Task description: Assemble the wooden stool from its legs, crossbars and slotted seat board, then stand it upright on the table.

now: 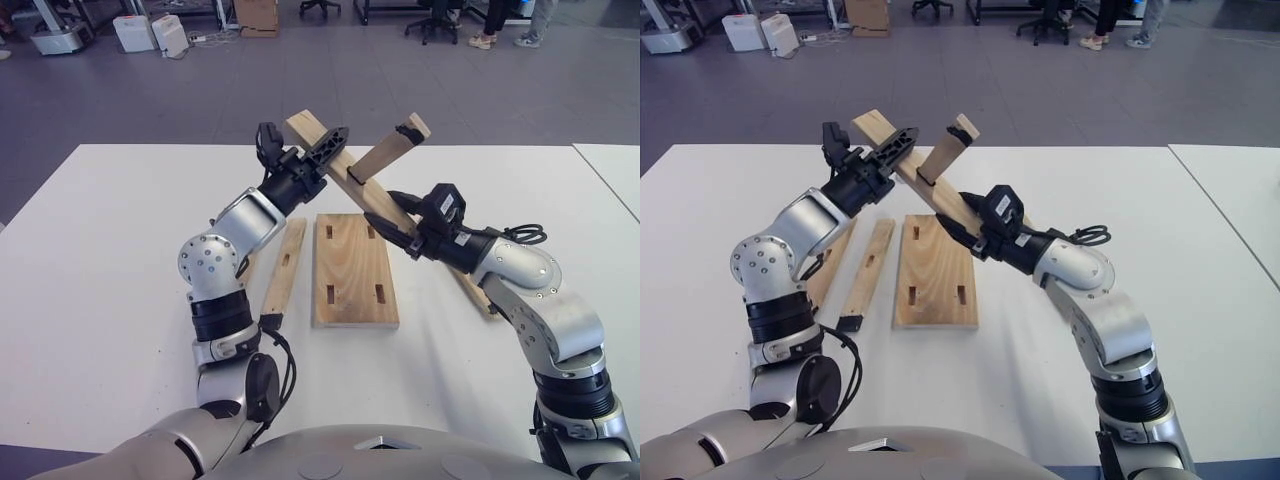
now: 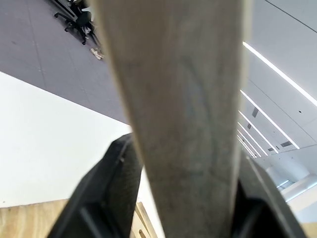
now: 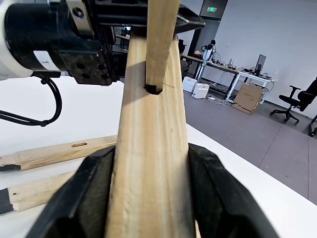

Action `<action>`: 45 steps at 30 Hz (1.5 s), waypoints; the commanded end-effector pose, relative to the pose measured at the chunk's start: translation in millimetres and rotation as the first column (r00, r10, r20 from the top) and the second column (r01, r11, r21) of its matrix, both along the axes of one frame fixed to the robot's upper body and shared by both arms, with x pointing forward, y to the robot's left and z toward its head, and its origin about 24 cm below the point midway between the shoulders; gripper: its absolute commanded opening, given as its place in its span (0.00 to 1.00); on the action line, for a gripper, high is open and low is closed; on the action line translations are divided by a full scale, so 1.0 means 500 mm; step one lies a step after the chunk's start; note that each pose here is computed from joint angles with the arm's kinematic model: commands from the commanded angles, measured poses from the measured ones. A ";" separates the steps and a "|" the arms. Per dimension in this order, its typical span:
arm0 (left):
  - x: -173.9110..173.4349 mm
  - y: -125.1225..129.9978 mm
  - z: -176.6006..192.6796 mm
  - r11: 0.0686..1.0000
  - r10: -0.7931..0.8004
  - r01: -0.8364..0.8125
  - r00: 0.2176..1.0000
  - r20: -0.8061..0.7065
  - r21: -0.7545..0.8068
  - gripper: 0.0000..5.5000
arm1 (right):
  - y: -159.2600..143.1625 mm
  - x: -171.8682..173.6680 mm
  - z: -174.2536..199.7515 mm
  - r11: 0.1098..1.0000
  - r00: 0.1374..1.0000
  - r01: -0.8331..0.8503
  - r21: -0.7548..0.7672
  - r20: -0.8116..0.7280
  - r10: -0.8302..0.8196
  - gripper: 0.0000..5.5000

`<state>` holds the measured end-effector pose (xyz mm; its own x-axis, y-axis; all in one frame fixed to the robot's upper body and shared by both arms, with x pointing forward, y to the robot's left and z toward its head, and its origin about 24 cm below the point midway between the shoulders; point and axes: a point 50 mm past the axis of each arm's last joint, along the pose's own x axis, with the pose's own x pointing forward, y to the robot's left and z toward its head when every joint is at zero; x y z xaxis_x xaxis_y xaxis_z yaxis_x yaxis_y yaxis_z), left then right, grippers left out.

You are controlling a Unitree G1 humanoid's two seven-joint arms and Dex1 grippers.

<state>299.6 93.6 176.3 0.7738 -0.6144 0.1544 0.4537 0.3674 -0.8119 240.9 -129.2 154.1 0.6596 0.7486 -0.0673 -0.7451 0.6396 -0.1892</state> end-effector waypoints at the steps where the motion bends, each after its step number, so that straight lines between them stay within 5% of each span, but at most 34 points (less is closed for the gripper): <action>1: -0.011 0.009 -0.006 1.000 0.021 -0.021 0.999 -0.025 -0.002 0.26 | 0.005 -0.002 0.013 1.000 0.999 -0.017 0.001 0.046 0.017 0.38; 4: -0.029 0.012 -0.013 0.999 0.021 -0.020 1.000 -0.020 0.041 0.19 | 0.007 -0.003 0.015 1.000 0.999 -0.021 0.010 0.047 0.021 0.38; 8: -0.051 0.059 -0.010 0.982 0.185 -0.185 0.983 -0.009 0.023 0.19 | 0.000 -0.017 0.000 1.000 1.000 -0.023 -0.007 -0.005 0.023 0.54; 13: -0.146 0.141 -0.051 0.890 0.454 -0.446 0.887 -0.086 0.095 0.19 | -0.063 -0.050 -0.075 0.977 0.986 0.023 -0.212 -0.155 -0.057 0.59; 17: -0.190 0.172 -0.090 0.825 0.542 -0.505 0.834 -0.100 0.253 0.19 | -0.104 -0.070 -0.157 0.912 0.955 0.020 -0.410 -0.261 -0.138 0.59; 23: -0.197 0.130 -0.125 0.824 0.527 -0.474 0.842 -0.113 0.311 0.19 | -0.092 -0.082 -0.218 0.849 0.940 -0.101 -0.519 -0.328 -0.089 0.59; 35: -0.207 0.120 -0.133 0.623 0.529 -0.492 0.838 0.136 0.608 0.19 | -0.006 -0.063 -0.203 0.929 0.946 -0.142 -0.342 -0.324 0.025 0.59; 39: -0.199 0.079 -0.147 0.610 0.403 -0.420 0.894 0.194 0.671 0.19 | -0.010 -0.058 -0.186 0.945 0.953 -0.111 -0.307 -0.304 0.013 0.59; 42: -0.214 0.068 -0.197 0.508 0.240 -0.295 0.951 0.196 0.809 0.19 | -0.039 -0.056 -0.186 0.937 0.954 -0.070 -0.343 -0.296 -0.037 0.59; 45: -0.202 0.065 -0.195 0.506 0.236 -0.325 0.943 0.235 0.799 0.19 | -0.052 -0.055 -0.184 0.932 0.957 -0.059 -0.358 -0.285 -0.049 0.59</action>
<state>200.1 118.5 119.6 0.9564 -0.2919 0.0051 0.2907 0.9508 -0.1070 210.7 -151.4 57.2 0.5558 0.6439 -0.5258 -0.8080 0.5672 -0.1594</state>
